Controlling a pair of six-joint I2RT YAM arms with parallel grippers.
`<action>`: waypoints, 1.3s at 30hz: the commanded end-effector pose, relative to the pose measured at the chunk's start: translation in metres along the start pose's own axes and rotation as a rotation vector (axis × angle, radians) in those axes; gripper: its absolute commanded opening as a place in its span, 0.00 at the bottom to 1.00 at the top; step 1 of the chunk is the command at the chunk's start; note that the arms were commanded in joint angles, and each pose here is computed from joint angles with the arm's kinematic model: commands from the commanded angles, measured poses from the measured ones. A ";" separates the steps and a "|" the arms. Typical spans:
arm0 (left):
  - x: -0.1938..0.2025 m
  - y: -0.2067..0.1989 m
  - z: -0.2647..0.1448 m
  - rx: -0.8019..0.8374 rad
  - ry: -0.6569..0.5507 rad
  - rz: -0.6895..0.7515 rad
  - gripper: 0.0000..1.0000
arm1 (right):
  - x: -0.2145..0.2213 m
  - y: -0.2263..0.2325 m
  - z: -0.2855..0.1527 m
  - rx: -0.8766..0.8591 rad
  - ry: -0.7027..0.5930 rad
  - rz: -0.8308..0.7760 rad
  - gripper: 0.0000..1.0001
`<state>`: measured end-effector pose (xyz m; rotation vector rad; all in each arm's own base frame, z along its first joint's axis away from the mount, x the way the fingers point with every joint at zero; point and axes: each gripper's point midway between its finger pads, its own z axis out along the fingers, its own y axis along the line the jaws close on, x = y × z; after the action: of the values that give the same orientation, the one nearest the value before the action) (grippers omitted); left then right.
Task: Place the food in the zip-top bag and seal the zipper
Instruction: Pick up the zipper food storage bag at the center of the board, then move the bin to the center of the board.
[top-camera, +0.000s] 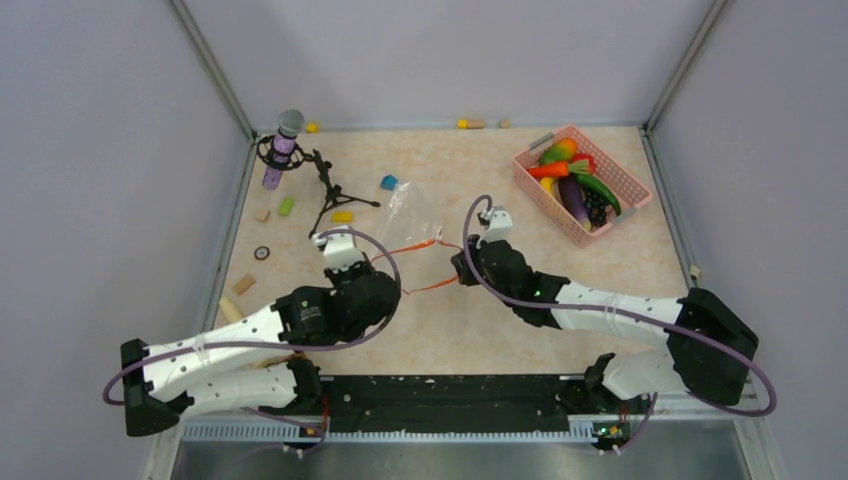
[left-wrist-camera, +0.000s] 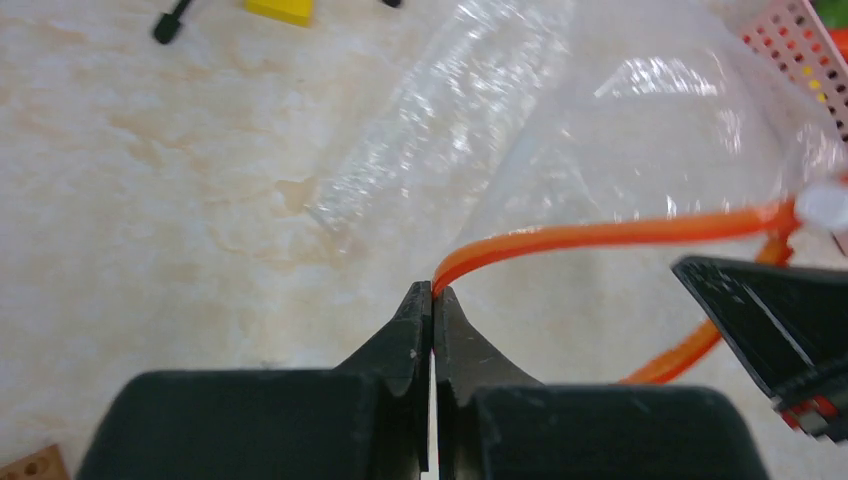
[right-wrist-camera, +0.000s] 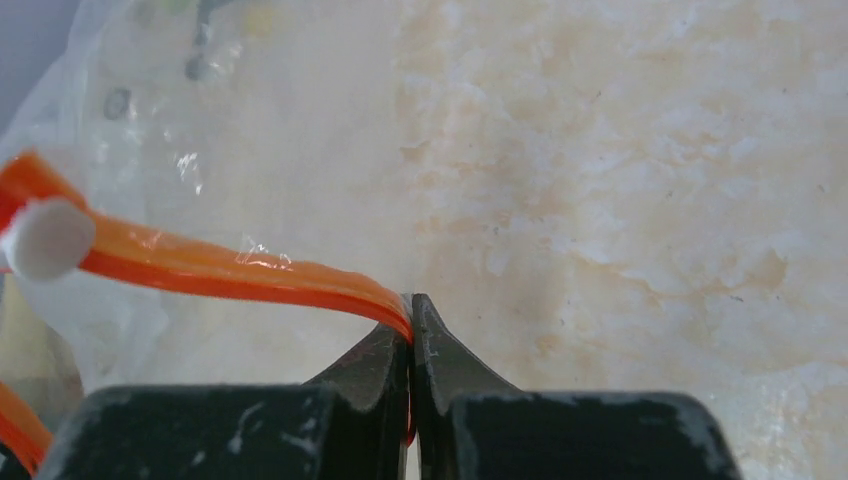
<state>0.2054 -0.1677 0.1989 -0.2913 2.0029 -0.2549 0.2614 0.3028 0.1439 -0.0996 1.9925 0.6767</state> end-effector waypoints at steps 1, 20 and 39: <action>-0.039 0.050 -0.008 -0.207 -0.179 -0.070 0.00 | 0.005 -0.008 -0.020 0.028 0.071 -0.025 0.00; -0.001 -0.009 0.011 0.067 -0.027 0.030 0.00 | -0.047 0.049 -0.084 -0.344 0.030 -0.237 0.99; 0.013 -0.016 0.018 0.049 0.023 0.081 0.00 | -0.160 -0.162 -0.061 0.433 -0.070 -0.095 0.99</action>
<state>0.2135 -0.1816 0.1718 -0.1549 2.0501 -0.2187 0.3182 0.1405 0.2450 0.0227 1.9155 0.3116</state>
